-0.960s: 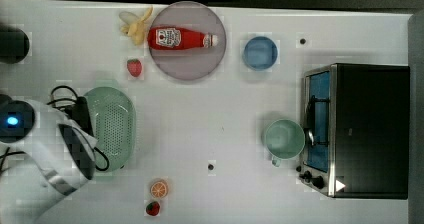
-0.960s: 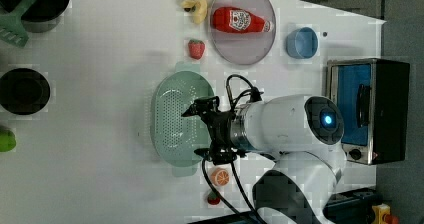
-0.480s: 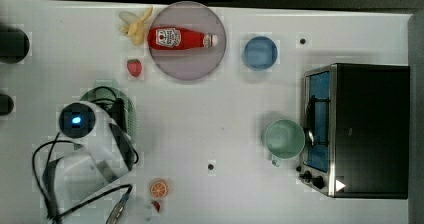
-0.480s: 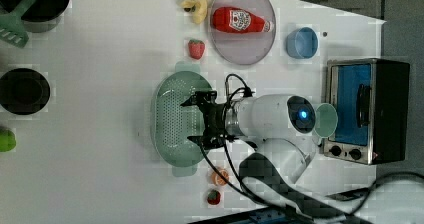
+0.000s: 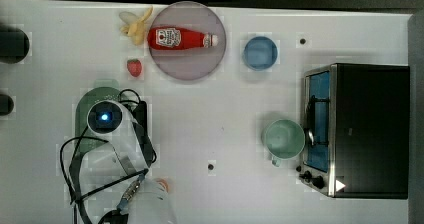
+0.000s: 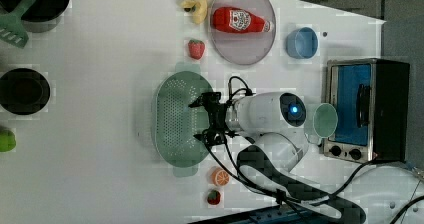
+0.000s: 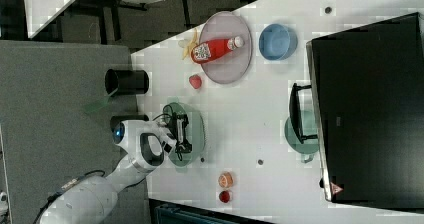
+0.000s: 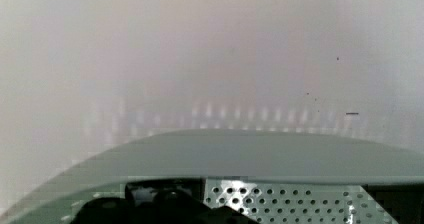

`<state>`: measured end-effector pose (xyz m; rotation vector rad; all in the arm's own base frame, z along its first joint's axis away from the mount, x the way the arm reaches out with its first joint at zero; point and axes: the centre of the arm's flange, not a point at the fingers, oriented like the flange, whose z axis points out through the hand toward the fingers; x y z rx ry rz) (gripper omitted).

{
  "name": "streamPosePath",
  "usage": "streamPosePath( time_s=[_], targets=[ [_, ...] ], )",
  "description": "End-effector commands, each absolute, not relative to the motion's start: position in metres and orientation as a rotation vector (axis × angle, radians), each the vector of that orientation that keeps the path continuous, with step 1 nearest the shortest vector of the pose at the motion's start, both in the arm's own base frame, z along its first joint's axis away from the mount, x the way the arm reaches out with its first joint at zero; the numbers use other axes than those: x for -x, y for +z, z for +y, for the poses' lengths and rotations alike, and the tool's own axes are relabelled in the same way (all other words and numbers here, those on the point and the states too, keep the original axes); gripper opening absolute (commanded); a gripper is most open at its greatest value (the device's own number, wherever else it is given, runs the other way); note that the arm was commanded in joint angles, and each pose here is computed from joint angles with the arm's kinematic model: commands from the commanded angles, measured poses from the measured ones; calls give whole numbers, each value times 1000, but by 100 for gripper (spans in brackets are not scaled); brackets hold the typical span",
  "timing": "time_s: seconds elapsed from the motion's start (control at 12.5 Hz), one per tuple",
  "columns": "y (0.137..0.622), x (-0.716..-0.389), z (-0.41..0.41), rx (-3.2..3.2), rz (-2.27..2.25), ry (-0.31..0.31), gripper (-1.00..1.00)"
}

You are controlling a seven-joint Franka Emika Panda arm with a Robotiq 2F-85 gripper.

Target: Drag strainer left to right.

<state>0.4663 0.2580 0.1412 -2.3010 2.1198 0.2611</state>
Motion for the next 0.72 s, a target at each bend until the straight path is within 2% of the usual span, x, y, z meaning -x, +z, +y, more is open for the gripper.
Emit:
streamPosePath(
  time_s=[0.08,0.72],
  targets=[
    [156,-479,256,2193,2184,220,100],
    [162,-485,173,2171,2254,155,100]
  ],
)
